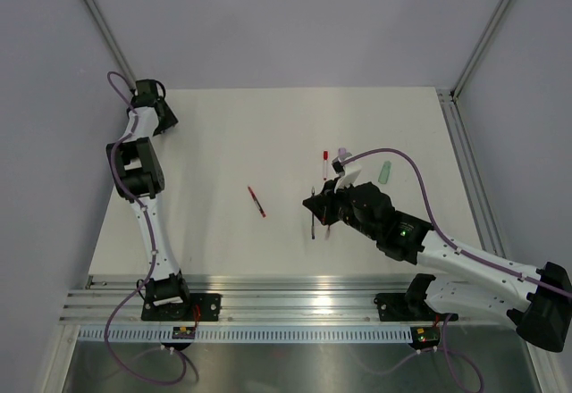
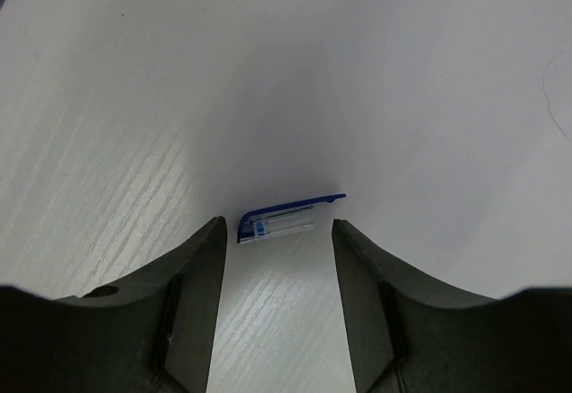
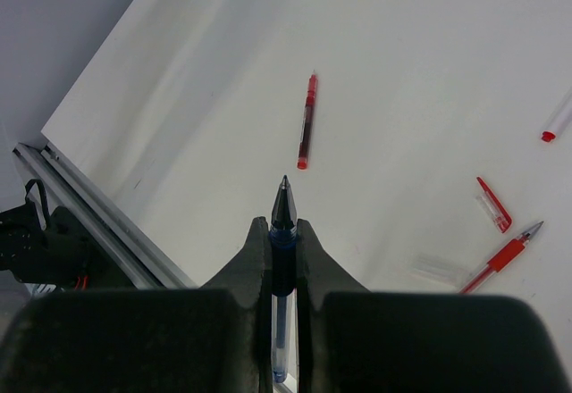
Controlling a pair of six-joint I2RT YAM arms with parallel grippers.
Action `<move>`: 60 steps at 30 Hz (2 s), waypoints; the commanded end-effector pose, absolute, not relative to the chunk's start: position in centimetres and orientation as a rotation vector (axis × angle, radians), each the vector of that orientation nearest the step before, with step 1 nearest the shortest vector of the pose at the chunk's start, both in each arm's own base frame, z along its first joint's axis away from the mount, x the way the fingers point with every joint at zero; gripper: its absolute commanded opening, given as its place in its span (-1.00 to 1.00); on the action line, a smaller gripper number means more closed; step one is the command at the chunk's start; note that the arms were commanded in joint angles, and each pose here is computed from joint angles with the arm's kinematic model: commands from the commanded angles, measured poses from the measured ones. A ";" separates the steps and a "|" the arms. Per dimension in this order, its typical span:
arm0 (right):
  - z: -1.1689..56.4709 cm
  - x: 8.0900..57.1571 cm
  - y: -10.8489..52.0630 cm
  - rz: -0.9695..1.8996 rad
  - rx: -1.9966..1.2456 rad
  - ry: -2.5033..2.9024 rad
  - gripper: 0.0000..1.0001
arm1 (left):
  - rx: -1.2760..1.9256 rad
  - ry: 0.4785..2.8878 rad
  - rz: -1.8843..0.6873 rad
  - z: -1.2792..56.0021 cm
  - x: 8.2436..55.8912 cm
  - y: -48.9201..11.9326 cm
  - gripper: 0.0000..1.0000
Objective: Insert the pens into the pen caps
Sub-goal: Move the pen cap to the center of the board.
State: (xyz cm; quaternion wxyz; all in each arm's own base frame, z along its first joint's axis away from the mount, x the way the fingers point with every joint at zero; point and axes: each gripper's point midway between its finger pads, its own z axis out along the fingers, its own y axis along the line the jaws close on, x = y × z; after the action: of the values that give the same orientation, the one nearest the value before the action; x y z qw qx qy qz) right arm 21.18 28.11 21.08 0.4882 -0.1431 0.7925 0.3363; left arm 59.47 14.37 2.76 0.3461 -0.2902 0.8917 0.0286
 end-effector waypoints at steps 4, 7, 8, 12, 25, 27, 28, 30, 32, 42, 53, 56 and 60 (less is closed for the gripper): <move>23.7 21.7 28.2 0.858 -0.324 1.850 -1.00 | -0.771 2.268 0.053 4.2 60.4 15.5 -0.04; 23.9 21.7 28.2 0.859 -0.325 1.847 -1.00 | -0.771 2.270 0.051 4.2 60.3 15.6 -0.07; 23.9 21.7 28.2 0.860 -0.323 1.847 -1.00 | -0.769 2.267 0.047 4.3 60.4 15.6 -0.09; 23.8 21.7 28.3 0.863 -0.325 1.849 -1.00 | -0.765 2.274 0.044 4.2 60.3 15.5 -0.17; 23.9 21.6 28.4 0.872 -0.323 1.847 -1.00 | -0.694 2.259 -0.005 4.8 59.1 14.4 -0.59; 24.0 21.5 28.3 0.878 -0.323 1.841 -1.00 | -0.686 2.257 0.008 5.4 58.8 14.5 -0.60; 23.9 21.4 28.3 0.879 -0.324 1.845 -1.00 | -0.687 2.260 0.011 5.4 58.5 14.5 -0.59; 23.9 21.4 28.3 0.881 -0.325 1.843 -1.00 | -0.673 2.236 -0.002 6.6 58.7 14.4 -0.41; 23.9 21.4 28.4 0.883 -0.328 1.845 -1.00 | -0.665 2.220 -0.026 7.4 59.0 14.1 -0.21; 24.0 21.7 29.2 0.889 -0.337 1.857 -1.00 | -0.875 2.044 -0.224 11.3 62.7 13.5 0.36; 24.5 22.2 30.0 0.894 -0.353 1.837 -1.00 | -1.064 1.868 -0.345 9.0 66.5 15.0 0.47; 24.7 22.4 30.2 0.889 -0.360 1.824 -1.00 | -1.081 1.813 -0.414 8.5 68.1 14.8 0.50; 24.1 22.8 30.6 0.880 -0.363 1.836 -1.00 | -1.080 1.700 -0.488 8.8 70.1 14.9 0.54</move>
State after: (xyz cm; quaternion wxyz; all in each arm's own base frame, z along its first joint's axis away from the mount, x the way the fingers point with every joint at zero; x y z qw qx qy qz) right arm 21.80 29.72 21.23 0.4838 -0.1512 0.7885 0.3484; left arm 67.33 14.60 5.14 0.4518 -0.4500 0.7548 -0.1537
